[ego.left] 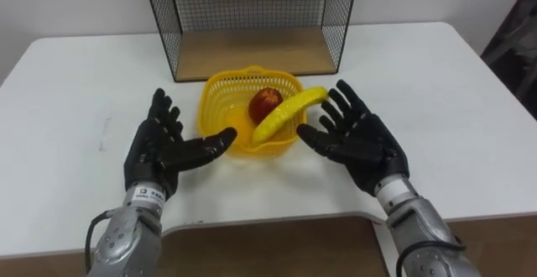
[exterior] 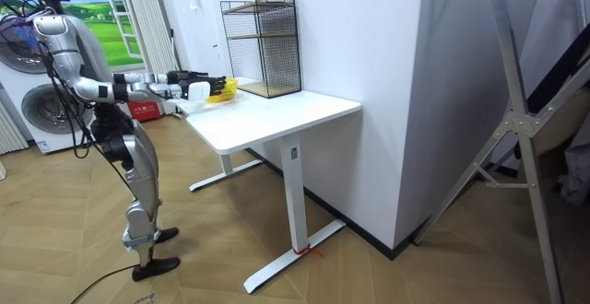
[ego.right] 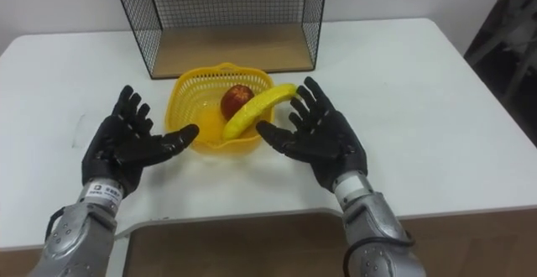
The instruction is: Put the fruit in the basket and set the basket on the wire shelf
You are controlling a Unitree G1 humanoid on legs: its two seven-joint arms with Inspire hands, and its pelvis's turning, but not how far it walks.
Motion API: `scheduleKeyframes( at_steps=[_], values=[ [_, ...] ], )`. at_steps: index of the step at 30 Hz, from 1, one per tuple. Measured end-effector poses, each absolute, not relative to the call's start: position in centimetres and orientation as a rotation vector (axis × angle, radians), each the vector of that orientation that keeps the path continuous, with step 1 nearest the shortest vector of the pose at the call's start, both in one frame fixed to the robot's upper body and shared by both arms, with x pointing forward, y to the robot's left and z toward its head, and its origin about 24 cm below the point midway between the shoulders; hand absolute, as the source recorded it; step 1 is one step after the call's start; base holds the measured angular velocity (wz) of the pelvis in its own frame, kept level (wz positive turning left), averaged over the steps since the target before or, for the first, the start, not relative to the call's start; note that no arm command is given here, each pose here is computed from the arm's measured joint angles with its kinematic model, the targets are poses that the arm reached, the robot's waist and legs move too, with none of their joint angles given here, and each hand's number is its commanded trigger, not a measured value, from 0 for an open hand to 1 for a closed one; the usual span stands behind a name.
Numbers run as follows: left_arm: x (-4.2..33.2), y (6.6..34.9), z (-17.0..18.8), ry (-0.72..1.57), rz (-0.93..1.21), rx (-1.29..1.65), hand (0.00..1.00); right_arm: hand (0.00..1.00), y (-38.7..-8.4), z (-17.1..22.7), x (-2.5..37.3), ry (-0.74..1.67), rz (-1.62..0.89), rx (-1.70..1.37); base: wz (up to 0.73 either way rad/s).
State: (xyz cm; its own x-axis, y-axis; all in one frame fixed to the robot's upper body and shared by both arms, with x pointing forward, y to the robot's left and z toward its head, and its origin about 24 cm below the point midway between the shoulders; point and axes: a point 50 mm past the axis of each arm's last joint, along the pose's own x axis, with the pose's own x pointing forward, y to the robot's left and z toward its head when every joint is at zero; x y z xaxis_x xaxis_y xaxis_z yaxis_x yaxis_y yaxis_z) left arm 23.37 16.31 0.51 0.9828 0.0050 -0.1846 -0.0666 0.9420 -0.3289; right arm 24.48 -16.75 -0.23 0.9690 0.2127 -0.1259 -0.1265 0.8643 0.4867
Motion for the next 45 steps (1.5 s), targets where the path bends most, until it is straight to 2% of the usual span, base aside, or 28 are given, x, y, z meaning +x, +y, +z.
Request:
scheduleKeyframes(
  at_steps=[16, 23, 32, 45],
  values=[
    [24.3, 15.7, 1.3, 0.163, -0.013, -0.340, 0.00, 0.00, -16.3, 0.2, 25.1, 0.165, 0.198, 0.469, 0.00],
    [24.1, 15.7, 0.2, 0.216, -0.007, -0.318, 0.00, 0.00, -16.3, -0.5, 25.0, 0.213, 0.198, 0.426, 0.00],
    [24.2, 15.5, -1.1, 0.278, -0.003, -0.283, 0.00, 0.00, -15.1, 0.5, 26.3, 0.190, 0.256, 0.357, 0.00],
    [24.8, 15.1, -1.2, 0.295, -0.013, -0.283, 0.00, 0.00, -14.2, -0.1, 26.1, 0.245, 0.298, 0.316, 0.00]
  ],
)
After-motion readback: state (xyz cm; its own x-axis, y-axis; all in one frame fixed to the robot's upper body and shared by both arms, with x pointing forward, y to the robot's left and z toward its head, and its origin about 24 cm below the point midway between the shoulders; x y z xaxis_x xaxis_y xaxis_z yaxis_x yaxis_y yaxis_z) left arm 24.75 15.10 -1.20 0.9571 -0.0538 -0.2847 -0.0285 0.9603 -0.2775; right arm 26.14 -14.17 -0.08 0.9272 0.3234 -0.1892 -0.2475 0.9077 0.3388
